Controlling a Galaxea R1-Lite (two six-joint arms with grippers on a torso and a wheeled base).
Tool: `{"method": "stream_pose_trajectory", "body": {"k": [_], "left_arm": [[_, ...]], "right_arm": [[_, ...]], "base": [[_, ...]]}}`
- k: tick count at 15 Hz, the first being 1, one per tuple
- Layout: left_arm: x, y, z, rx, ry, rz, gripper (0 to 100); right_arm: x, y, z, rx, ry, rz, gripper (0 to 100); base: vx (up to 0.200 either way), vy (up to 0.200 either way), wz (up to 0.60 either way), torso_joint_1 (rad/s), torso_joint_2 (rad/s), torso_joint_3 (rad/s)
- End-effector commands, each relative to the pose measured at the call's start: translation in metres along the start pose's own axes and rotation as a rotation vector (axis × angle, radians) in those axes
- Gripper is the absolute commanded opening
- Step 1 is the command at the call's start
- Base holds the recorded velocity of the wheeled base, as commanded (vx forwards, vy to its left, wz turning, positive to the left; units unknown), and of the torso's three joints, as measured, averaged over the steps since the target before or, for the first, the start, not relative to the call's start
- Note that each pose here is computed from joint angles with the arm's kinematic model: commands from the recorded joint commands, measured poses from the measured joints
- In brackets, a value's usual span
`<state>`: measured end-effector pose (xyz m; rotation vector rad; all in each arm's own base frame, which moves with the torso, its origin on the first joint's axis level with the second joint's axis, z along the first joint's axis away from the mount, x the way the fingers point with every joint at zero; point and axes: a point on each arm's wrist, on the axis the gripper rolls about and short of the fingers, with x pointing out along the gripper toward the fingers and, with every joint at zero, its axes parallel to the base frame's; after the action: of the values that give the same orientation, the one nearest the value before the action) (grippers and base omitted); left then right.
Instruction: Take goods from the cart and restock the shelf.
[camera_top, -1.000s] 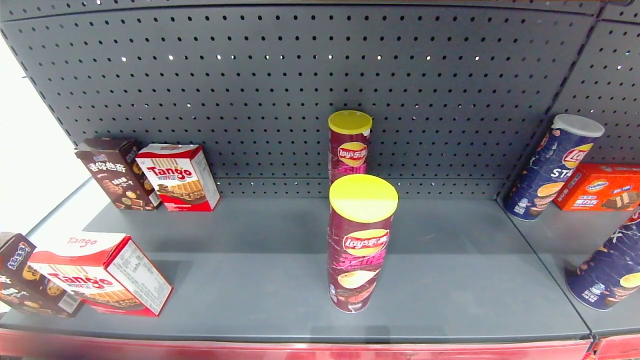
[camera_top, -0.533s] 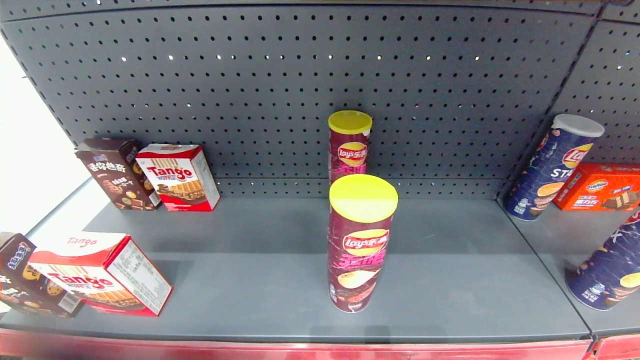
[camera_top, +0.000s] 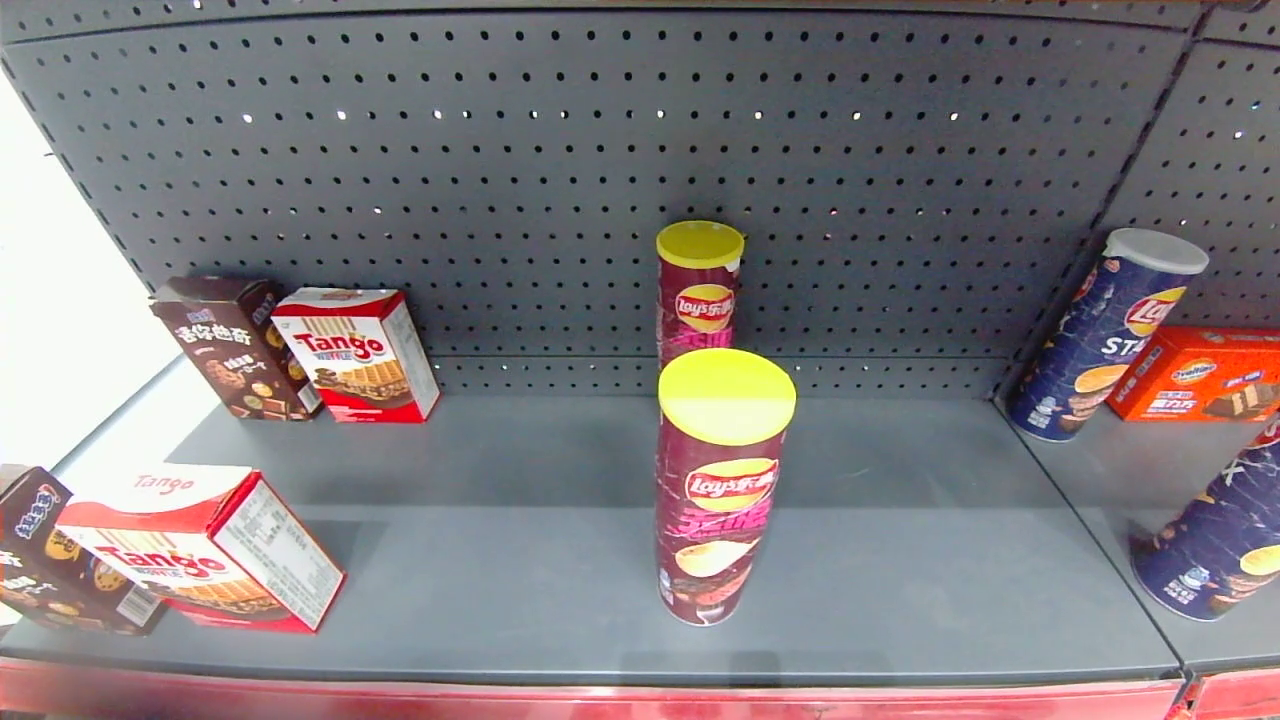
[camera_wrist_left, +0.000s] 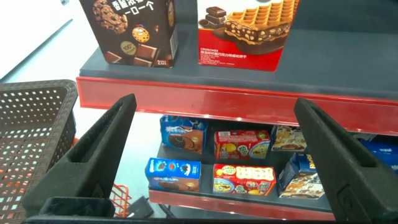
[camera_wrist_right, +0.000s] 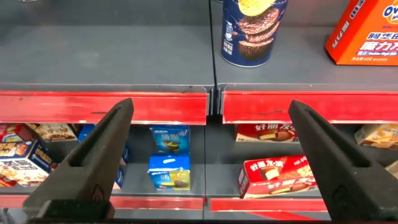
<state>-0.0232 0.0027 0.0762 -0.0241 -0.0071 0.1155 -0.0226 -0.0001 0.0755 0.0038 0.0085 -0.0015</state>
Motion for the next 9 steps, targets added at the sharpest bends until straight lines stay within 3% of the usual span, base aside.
{"method": "stream_pose_trajectory", "body": {"k": [1,9], "left_arm": [[0.0001,0.0,0.0,-0.001,0.001,0.001,100],[0.0001,0.0,0.0,-0.002,0.001,0.0,100]], "right_arm": [[0.0,0.0,0.0003,0.001,0.001,0.0,100],[0.0001,0.0,-0.0001,0.001,0.002,0.0,100]], "base": [[0.0,0.0,0.0,0.0,0.0,0.0],[0.0,-0.025,0.0,-0.001,0.0,0.001]]}}
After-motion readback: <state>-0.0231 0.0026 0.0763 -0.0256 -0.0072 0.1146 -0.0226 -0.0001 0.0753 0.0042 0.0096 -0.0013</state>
